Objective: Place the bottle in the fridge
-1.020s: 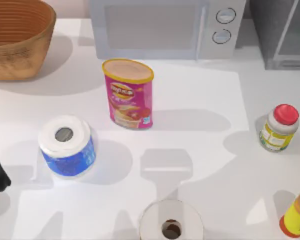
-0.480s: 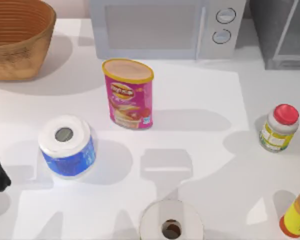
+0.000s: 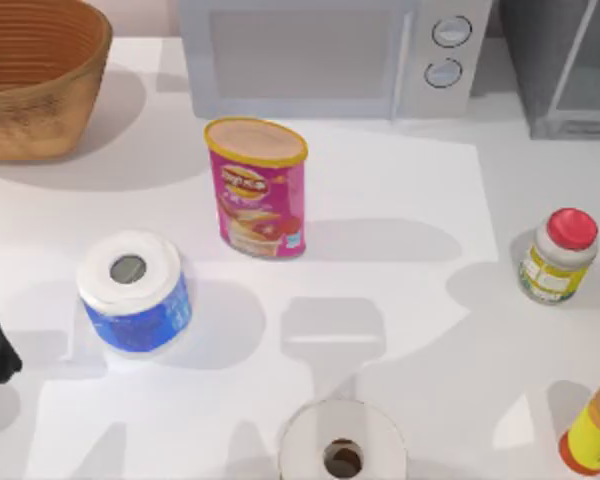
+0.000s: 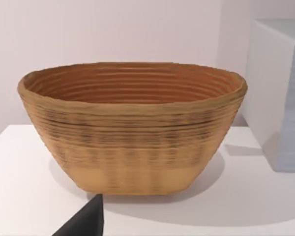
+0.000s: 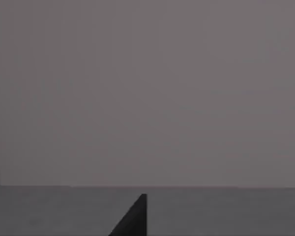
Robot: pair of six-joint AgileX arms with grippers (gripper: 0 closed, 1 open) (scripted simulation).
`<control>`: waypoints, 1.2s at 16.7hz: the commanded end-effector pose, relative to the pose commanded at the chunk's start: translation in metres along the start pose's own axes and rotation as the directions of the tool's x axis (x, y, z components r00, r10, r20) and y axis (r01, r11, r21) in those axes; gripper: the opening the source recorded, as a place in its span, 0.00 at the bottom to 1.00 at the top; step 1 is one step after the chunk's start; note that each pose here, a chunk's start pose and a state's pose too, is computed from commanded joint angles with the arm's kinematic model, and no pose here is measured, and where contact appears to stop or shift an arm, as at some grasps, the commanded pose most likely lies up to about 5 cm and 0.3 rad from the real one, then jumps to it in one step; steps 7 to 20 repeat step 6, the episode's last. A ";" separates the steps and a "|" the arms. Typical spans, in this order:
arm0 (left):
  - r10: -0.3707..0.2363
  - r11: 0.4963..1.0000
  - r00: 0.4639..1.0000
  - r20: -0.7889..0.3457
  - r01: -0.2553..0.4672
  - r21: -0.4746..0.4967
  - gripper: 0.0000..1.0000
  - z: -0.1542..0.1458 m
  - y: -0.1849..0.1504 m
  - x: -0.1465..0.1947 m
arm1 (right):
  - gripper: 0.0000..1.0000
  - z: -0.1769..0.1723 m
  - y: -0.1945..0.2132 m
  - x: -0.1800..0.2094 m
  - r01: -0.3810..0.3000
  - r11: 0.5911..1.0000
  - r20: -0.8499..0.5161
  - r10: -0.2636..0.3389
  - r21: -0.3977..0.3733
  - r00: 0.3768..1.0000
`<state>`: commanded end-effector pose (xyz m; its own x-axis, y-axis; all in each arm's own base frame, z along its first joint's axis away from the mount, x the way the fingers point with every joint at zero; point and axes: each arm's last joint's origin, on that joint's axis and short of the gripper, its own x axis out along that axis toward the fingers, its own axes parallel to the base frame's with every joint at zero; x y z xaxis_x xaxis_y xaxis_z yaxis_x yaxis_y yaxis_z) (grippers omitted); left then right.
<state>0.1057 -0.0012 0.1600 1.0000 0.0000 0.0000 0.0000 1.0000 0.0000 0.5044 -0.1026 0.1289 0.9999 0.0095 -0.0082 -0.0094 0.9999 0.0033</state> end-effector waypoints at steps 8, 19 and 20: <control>0.000 1.000 1.000 0.000 0.000 0.000 1.00 0.000 0.000 0.000 | 1.00 0.000 0.000 0.000 0.000 1.000 0.000 0.000 0.000 1.000; 0.000 1.000 1.000 0.000 0.000 0.000 1.00 0.000 0.000 0.000 | 1.00 0.000 0.000 0.000 0.000 1.000 0.000 0.000 0.000 1.000; 0.000 1.000 1.000 0.000 0.000 0.000 1.00 0.000 0.000 0.000 | 1.00 0.000 0.000 0.000 0.000 1.000 0.000 0.000 0.000 1.000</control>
